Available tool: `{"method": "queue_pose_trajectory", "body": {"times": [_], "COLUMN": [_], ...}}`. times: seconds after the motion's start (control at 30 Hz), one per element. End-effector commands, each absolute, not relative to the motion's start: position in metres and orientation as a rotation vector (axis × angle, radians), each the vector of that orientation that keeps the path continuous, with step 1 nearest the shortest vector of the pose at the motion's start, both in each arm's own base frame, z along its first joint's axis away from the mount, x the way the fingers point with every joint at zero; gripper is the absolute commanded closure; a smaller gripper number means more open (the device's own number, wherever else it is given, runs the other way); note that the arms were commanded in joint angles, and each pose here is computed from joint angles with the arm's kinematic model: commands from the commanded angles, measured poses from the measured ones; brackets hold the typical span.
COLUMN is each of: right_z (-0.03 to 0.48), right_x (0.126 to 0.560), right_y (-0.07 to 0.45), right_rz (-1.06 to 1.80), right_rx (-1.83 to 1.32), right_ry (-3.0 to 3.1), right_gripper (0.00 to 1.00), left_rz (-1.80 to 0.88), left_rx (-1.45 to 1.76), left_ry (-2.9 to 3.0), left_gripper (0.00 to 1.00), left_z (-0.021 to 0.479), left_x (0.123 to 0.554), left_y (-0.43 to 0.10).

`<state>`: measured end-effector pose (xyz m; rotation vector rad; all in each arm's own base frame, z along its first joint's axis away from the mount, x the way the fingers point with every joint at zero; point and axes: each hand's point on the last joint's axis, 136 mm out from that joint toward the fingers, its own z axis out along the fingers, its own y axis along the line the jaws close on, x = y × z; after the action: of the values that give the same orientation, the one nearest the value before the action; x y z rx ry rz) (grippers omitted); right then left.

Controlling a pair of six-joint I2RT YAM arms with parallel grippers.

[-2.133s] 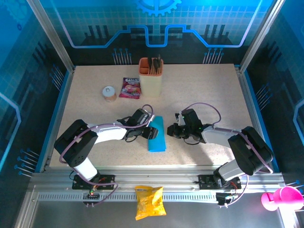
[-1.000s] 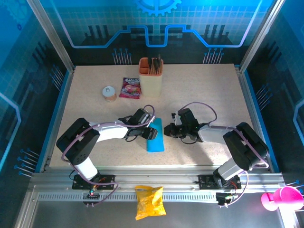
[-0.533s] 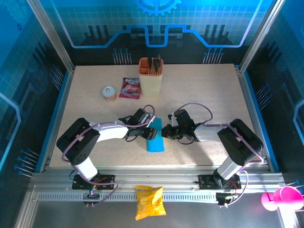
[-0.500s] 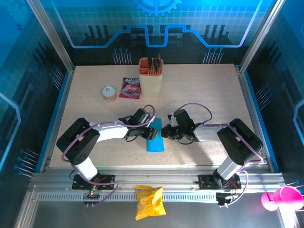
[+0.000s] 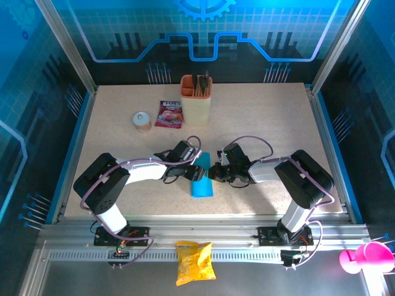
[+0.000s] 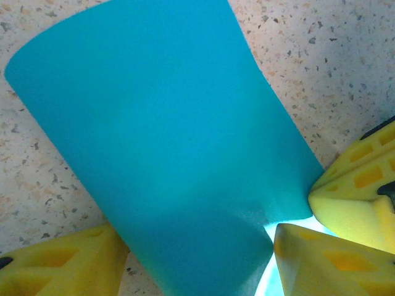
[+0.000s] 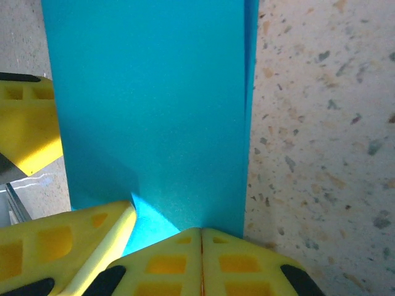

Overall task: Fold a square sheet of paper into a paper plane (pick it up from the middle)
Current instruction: Hold the square sheet of paper at the center of the table.

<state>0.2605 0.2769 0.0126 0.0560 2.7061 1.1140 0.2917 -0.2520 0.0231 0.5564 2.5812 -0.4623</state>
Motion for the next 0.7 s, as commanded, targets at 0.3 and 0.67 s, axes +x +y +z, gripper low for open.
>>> {"method": "queue_pose_trajectory", "body": {"times": [0.3, 0.67], "right_z": [-0.036, -0.04], "right_x": [0.242, 0.239], "right_y": [0.261, 0.259], "right_rz": [0.984, 0.902], "right_rx": [0.186, 0.172], "right_ry": [2.822, 2.839], "right_gripper": [0.92, 0.92], "left_rz": [-0.659, -0.931], "left_rx": [0.181, 0.23], "left_ry": [2.457, 2.498], "left_gripper": [0.18, 0.77], "left_z": [0.097, 0.083], "left_x": [0.302, 0.273], "left_y": [-0.24, -0.27]}}
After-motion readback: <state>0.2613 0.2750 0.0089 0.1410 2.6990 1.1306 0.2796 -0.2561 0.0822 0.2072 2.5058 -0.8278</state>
